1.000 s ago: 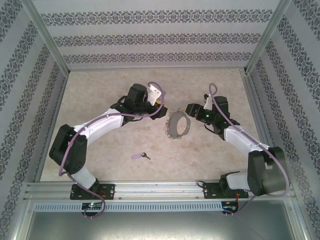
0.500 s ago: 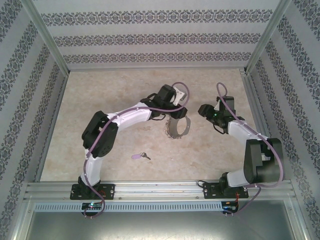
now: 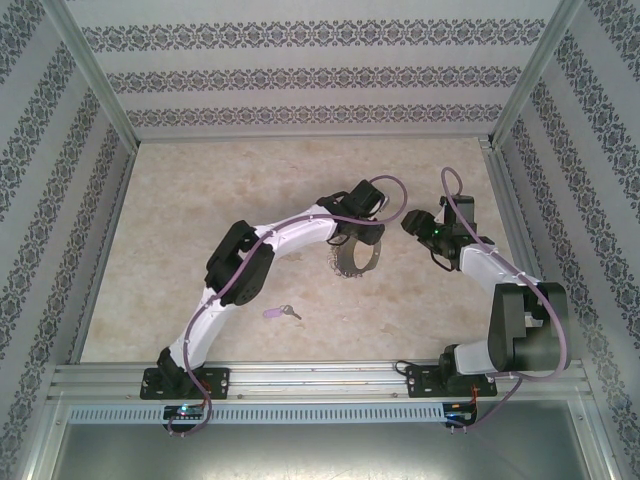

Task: Put the keys on the keyring

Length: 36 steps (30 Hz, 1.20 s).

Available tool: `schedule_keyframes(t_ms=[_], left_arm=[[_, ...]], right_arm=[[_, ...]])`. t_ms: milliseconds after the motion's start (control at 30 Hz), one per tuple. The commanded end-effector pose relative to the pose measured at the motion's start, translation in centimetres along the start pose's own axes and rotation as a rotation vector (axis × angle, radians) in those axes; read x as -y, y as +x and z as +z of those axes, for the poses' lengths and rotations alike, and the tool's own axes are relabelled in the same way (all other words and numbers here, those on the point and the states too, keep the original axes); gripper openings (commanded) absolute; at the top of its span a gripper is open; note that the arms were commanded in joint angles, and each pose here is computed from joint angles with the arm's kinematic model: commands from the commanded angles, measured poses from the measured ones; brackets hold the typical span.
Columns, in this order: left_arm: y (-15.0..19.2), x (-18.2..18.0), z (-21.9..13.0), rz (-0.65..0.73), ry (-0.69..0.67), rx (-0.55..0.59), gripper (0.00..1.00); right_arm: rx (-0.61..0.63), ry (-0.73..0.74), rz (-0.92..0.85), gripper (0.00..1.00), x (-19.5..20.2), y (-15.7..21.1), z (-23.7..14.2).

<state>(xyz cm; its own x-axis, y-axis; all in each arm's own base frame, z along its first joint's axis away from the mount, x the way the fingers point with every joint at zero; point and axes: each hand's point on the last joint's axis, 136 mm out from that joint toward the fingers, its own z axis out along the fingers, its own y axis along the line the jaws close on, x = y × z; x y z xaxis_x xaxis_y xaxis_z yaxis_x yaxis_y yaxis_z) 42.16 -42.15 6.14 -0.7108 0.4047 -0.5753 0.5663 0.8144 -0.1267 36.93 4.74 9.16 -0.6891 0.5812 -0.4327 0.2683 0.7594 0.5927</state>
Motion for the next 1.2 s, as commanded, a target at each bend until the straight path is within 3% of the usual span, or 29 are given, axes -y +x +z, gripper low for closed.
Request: schedule_keyframes(t_ms=[0, 1167], left_arm=[[-0.1, 0.0, -0.1, 0.001, -0.044, -0.01, 0.44], [-0.7, 0.2, 2.7, 0.042, -0.037, 0.015, 0.37]], right_arm=[[0.01, -0.018, 0.011, 0.62, -0.1, -0.2, -0.3], [0.026, -0.031, -0.003, 0.63, -0.6, -0.7, -0.5]])
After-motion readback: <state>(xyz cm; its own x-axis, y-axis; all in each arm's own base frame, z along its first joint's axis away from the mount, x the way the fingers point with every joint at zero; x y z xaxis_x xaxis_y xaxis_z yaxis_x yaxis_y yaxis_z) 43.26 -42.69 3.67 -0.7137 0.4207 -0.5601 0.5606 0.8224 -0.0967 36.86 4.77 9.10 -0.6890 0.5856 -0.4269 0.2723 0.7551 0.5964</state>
